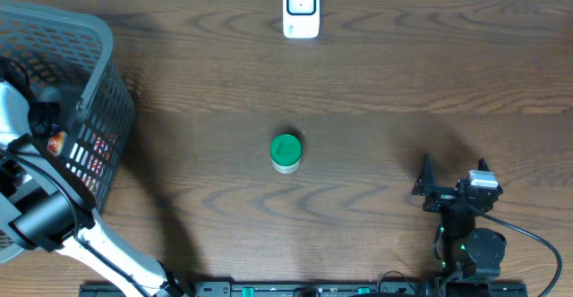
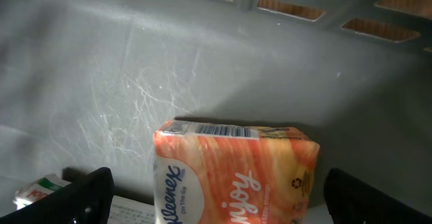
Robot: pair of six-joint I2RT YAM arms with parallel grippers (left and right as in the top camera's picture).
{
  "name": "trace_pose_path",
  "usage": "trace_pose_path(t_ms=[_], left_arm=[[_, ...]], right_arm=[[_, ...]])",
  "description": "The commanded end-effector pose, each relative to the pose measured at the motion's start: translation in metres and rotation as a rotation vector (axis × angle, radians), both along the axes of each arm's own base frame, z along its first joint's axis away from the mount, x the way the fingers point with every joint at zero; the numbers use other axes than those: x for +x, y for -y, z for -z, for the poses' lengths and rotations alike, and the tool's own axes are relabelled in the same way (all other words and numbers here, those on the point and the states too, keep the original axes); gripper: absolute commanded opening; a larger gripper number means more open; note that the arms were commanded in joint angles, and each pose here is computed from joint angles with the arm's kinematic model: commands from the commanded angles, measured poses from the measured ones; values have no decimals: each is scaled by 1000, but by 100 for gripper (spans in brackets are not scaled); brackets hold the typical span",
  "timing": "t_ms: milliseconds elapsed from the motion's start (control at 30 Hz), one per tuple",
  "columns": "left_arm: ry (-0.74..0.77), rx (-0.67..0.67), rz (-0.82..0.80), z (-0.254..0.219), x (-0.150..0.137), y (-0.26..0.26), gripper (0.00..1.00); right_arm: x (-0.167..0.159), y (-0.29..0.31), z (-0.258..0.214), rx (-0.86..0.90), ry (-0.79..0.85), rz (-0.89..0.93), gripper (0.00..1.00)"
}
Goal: Scan the item barcode
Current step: 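Reach the left gripper back into the basket and grasp the orange tissue pack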
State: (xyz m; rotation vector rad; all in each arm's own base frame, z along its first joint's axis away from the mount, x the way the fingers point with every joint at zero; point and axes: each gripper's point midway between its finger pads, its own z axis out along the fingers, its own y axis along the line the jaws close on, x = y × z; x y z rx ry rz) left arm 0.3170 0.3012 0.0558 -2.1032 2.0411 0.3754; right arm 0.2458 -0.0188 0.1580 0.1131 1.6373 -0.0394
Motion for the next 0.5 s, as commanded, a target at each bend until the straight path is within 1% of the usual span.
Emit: trace_pose_path(t_ms=[0,267,400,467], left_arm=[[-23,-27,-12,15,-5,5,98],[-26,-30,-15,38,-11,10,98],[-22,-27,-15,40,-11,9,99],[-21,-26,-15,40,-10,9,91]], right_arm=[[0,0,0,-9,0,1,99],[0,0,0,-9,0,1,99],[0,0,0,-9,0,1,99],[0,0,0,-9,0,1,99]])
